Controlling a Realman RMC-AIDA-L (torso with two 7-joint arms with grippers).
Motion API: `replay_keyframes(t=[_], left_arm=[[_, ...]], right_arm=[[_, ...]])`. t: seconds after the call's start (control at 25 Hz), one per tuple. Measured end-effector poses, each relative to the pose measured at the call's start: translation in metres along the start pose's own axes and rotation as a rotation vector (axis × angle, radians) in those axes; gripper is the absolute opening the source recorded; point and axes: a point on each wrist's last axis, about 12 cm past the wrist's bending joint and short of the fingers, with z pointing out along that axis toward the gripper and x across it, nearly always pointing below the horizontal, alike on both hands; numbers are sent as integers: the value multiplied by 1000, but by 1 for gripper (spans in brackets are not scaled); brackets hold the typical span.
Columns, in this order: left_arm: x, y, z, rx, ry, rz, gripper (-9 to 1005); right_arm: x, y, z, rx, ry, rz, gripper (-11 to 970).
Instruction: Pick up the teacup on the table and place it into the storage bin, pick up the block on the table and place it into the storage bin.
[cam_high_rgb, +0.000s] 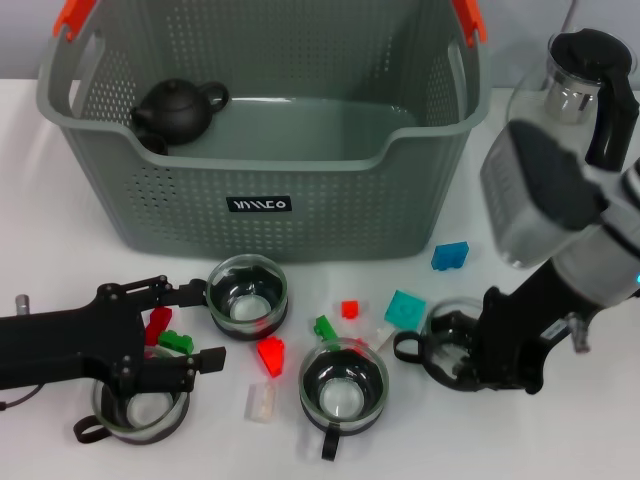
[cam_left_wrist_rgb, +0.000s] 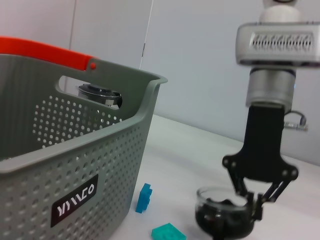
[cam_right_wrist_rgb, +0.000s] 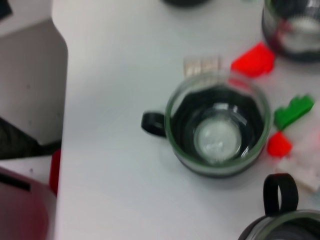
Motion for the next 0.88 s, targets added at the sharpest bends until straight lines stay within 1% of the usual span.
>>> replay_keyframes(t=[0.16, 0.24, 0.4, 0.52, 0.64, 0.72, 0.8, 0.88], left_arm=[[0, 1, 0, -1, 0, 2, 860], [-1, 1, -1, -3, -2, 2, 860], [-1, 1, -2, -11, -6, 1, 860], [-1, 2, -3, -17, -7, 1, 860], [-1, 3, -3, -18, -7, 3, 859], [-2, 3, -2, -19, -7, 5, 859], [-3, 4, -1, -18, -8, 8, 859], [-4, 5, 0, -15, -8, 11, 859]], right_arm=[[0, 7, -29, -12, -137, -39, 70], [5, 11, -47, -3, -229, -54, 69], [16, 17, -72, -4, -394, -89, 65], [21, 22, -87, 10, -554, -123, 63], [22, 25, -95, 20, -659, -152, 61], [19, 24, -101, 47, -711, -154, 61], [11, 19, -108, 103, -761, -143, 61], [-1, 9, -115, 175, -793, -97, 61]])
